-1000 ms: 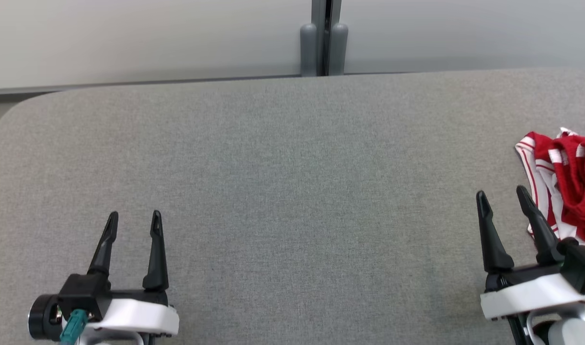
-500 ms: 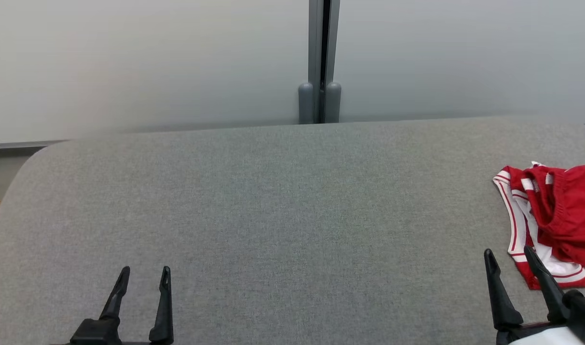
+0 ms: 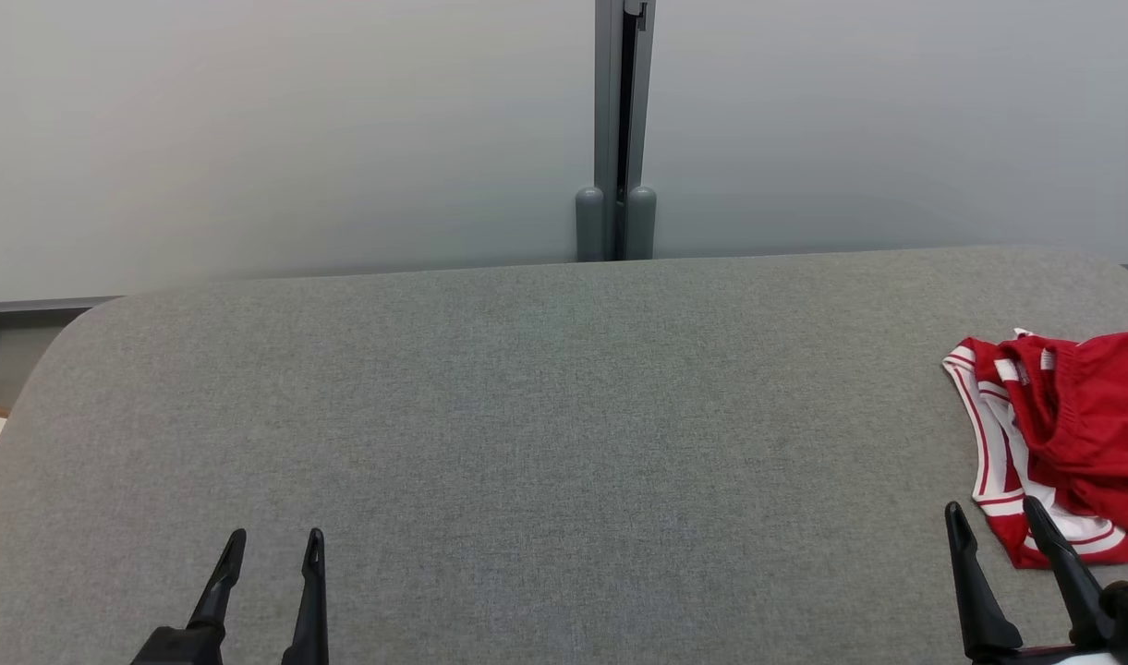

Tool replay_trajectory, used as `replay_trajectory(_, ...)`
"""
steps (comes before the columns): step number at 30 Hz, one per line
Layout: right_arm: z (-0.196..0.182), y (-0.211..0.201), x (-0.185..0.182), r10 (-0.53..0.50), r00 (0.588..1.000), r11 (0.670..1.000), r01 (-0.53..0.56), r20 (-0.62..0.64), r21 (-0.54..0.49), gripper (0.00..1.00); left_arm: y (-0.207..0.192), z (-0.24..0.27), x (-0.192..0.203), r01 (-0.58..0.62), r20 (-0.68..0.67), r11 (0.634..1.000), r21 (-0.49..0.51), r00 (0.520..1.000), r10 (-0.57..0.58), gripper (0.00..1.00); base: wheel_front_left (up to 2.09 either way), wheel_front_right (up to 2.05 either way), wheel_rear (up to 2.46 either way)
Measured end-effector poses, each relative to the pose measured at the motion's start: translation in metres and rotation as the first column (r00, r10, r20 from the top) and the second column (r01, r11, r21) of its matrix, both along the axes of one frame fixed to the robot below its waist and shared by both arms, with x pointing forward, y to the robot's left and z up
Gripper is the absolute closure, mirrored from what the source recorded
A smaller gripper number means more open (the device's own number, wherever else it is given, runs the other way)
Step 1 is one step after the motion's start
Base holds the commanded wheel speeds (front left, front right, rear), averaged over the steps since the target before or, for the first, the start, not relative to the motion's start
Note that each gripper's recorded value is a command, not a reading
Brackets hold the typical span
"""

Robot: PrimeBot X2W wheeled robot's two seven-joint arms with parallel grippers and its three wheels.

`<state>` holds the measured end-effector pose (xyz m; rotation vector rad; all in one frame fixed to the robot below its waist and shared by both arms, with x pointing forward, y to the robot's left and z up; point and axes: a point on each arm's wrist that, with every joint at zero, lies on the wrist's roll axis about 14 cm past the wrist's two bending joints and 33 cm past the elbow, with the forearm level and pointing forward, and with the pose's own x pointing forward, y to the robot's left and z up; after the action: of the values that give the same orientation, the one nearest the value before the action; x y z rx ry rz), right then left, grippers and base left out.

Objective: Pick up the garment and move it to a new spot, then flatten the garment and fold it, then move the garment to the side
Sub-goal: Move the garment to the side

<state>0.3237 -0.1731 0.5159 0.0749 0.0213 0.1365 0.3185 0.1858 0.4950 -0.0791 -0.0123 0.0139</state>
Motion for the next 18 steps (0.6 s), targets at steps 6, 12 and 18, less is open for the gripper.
replay_trajectory(6, 0.0004, 0.0016, 0.0003, 0.005, 1.000, 1.000, -0.005, -0.001, 0.005, 0.00, 0.0012, -0.0003, -0.0004, 0.000, -0.002, 1.000, -0.001, 1.000, 0.000, 0.00, 0.00, 0.00, 0.00)
replay_trajectory(12, 0.0001, 0.0043, 0.0000, 0.013, 1.000, 1.000, -0.013, -0.004, 0.009, 0.00, 0.0014, -0.0005, -0.0003, 0.000, -0.003, 1.000, -0.005, 1.000, 0.000, 0.00, 0.00, 0.00, 0.00)
replay_trajectory(18, -0.0016, 0.0053, 0.0002, 0.016, 1.000, 1.000, -0.016, -0.009, 0.009, 0.00, 0.0024, -0.0014, -0.0002, 0.001, -0.007, 1.000, 0.001, 1.000, -0.001, 0.00, 0.00, 0.00, 0.00)
